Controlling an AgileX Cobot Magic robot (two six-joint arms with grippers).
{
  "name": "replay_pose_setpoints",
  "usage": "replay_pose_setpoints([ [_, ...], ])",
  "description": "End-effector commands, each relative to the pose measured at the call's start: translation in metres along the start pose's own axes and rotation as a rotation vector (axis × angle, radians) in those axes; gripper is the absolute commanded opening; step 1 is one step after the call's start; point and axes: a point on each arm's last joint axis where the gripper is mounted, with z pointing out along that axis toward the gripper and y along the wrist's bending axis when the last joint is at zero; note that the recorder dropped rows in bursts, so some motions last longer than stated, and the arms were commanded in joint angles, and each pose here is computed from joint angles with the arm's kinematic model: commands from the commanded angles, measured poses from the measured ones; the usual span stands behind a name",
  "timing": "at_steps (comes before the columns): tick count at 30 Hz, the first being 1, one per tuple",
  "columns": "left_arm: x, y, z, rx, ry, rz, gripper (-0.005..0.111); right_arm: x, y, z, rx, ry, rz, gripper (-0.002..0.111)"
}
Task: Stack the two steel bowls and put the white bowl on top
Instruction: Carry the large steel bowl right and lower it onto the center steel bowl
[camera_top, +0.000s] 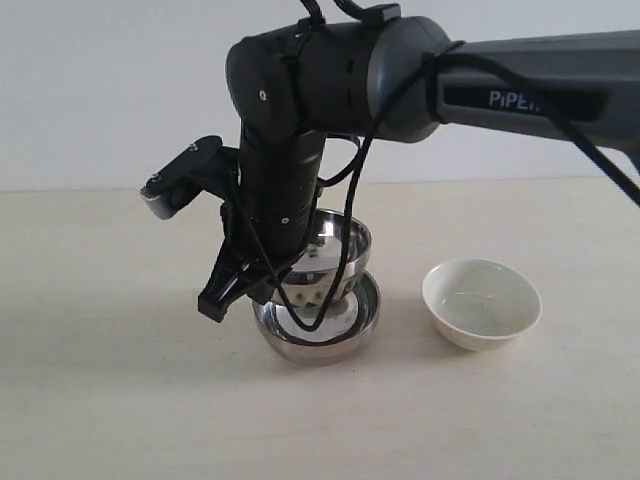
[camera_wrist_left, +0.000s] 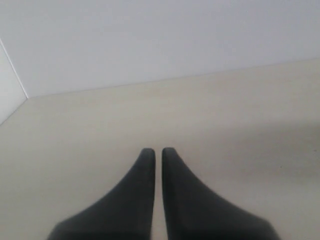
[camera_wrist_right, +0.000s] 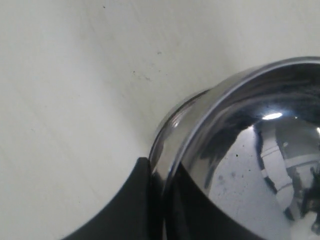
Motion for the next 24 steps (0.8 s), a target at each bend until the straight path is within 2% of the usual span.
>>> replay_pose_setpoints([
  [1,0.0,0.0,0.0,-0.001,-0.008,-0.017,0.004,0.004,-0.002,0.0,0.005,-0.007,-0.002,0.0],
  [10,0.0,0.0,0.0,-0.001,-0.008,-0.017,0.004,0.015,0.002,0.018,0.001,0.017,0.011,0.0],
  [18,0.0,0.0,0.0,-0.001,-0.008,-0.017,0.004,0.009,0.001,0.021,0.012,-0.066,0.074,0.0],
  [24,0.0,0.0,0.0,-0.001,-0.008,-0.017,0.004,0.012,0.001,0.021,0.02,-0.04,0.077,0.0],
])
